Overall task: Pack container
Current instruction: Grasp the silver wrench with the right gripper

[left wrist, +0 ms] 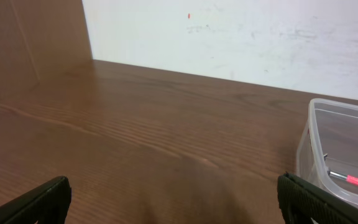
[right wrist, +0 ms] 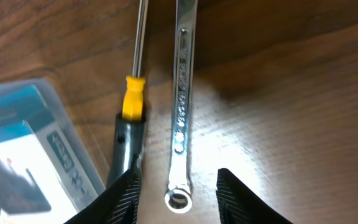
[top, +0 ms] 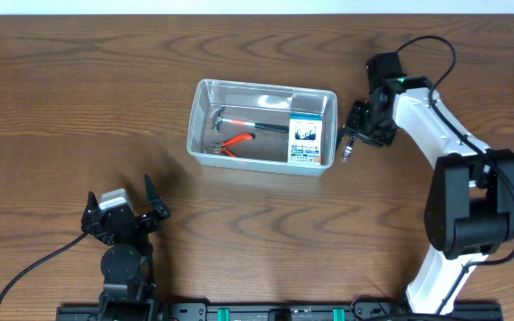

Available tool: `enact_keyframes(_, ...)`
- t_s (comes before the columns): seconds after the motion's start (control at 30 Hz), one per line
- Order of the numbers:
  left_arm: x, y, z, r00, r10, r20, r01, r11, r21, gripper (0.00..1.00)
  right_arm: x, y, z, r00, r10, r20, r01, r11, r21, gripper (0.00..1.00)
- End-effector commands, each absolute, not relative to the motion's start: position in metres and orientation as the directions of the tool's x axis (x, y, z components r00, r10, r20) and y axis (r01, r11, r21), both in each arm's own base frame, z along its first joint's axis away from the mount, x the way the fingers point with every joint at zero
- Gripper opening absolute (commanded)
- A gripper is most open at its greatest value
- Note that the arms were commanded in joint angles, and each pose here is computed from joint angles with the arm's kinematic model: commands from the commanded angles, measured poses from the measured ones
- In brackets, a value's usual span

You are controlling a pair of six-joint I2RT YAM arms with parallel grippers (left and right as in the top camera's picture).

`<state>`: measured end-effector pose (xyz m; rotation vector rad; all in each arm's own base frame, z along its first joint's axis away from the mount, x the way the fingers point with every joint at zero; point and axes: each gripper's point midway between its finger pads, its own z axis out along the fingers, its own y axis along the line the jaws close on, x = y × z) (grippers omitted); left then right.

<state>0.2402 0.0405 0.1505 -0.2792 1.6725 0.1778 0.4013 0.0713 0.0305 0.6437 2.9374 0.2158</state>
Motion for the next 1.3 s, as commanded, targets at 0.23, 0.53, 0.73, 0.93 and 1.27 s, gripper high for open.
enact_keyframes(0.23,0.238,0.043,0.134,-0.149,-0.072,-0.986,-0.303,0.953,-0.024,0.98,0.398,0.069,-0.003,-0.867,0.495,-0.054,0.488,0.866,0.104,0.36)
enact_keyframes(0.53,0.239,0.043,0.134,-0.149,-0.072,-0.986,-0.302,0.953,-0.024,0.98,0.395,0.069,-0.027,-0.867,0.498,-0.022,0.495,0.865,0.08,0.27)
enact_keyframes(0.73,0.239,0.043,0.134,-0.149,-0.072,-0.986,-0.302,0.953,-0.024,0.98,0.396,0.068,-0.027,-0.866,0.499,-0.024,0.496,0.865,0.081,0.01)
enact_keyframes(0.93,0.238,0.043,0.134,-0.149,-0.072,-0.986,-0.303,0.953,-0.024,0.98,0.395,0.066,-0.023,-0.893,0.449,-0.026,0.446,0.892,0.077,0.01)
enact_keyframes(1.27,0.238,0.043,0.134,-0.149,-0.072,-0.986,-0.303,0.953,-0.024,0.98,0.453,0.063,0.127,-0.891,0.166,-0.423,0.12,0.984,0.133,0.01)
